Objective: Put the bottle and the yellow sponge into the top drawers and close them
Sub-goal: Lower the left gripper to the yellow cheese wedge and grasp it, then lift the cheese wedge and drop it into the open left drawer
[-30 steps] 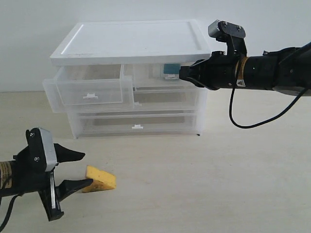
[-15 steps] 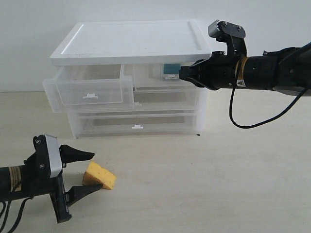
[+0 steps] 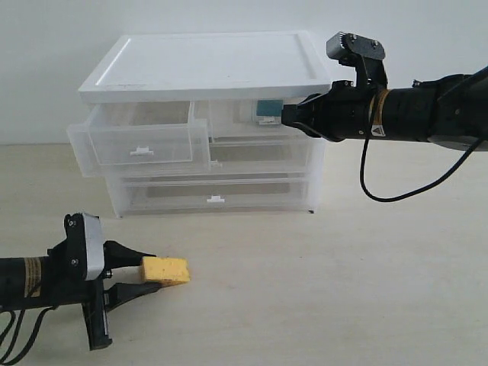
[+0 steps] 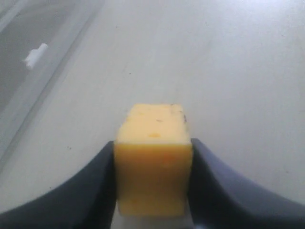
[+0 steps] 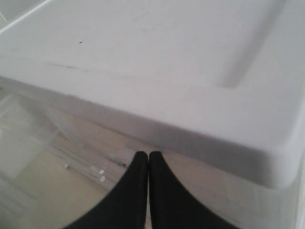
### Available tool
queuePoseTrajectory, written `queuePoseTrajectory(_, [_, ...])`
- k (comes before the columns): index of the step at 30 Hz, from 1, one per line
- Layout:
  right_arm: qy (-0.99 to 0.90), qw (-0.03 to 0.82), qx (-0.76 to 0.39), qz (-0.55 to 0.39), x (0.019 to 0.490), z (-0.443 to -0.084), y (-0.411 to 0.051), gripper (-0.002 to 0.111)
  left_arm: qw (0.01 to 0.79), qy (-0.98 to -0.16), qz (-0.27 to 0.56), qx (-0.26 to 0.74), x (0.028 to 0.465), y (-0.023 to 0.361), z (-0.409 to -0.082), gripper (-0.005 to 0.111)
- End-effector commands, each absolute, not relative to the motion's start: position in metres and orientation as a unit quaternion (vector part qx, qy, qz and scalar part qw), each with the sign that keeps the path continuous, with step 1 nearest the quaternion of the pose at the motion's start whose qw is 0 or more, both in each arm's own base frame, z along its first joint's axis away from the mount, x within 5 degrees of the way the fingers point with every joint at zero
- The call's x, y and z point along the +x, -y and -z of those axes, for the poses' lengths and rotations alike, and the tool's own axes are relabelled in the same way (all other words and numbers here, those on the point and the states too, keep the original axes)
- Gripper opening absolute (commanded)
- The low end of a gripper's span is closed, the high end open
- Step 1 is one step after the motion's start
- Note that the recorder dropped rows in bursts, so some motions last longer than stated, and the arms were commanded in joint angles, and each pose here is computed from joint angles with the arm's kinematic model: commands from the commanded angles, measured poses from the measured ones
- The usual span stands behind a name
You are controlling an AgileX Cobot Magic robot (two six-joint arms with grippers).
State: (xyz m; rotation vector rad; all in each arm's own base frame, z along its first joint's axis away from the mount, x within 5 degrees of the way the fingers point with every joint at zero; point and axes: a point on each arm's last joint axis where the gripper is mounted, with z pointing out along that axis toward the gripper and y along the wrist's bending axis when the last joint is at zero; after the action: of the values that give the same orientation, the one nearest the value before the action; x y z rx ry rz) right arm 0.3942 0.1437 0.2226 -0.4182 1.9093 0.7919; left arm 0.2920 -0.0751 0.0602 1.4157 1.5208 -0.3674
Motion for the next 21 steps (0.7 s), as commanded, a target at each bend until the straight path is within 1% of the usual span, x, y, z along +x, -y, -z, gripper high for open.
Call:
queuePoseTrajectory(1, [-0.792, 0.502, -0.152, -0.312, 0.400, -0.225, -0.138, 0.000, 0.496, -0.630, 0.152, 0.578, 0.294, 0.075, -0.068, 0.004])
queuePoseTrajectory(3, [-0.792, 0.502, -0.152, -0.312, 0.400, -0.225, -0.138, 0.000, 0.498, -0.623, 0.161, 0.582, 0.293, 0.076, -0.080, 0.004])
queuePoseTrajectory(6, [-0.793, 0.502, -0.151, -0.311, 0.400, -0.224, -0.138, 0.000, 0.503, -0.589, 0.176, 0.607, 0.286, 0.080, -0.097, 0.004])
queuePoseTrajectory(9, [-0.793, 0.501, -0.151, -0.310, 0.400, -0.224, -0.138, 0.000, 0.534, -0.544, 0.211, 0.611, 0.276, 0.085, -0.123, 0.004])
queuePoseTrajectory(13, [-0.796, 0.501, -0.149, -0.305, 0.400, -0.224, -0.137, 0.000, 0.573, -0.504, 0.224, 0.607, 0.264, 0.089, -0.154, 0.004])
queuePoseTrajectory(17, [-0.798, 0.501, -0.147, -0.302, 0.401, -0.223, -0.136, 0.000, 0.612, -0.468, 0.194, 0.608, 0.258, 0.089, -0.186, 0.004])
queuePoseTrajectory(21, [-0.799, 0.500, -0.146, -0.300, 0.401, -0.223, -0.136, 0.000, 0.675, -0.440, 0.125, 0.579, 0.258, 0.086, -0.221, 0.004])
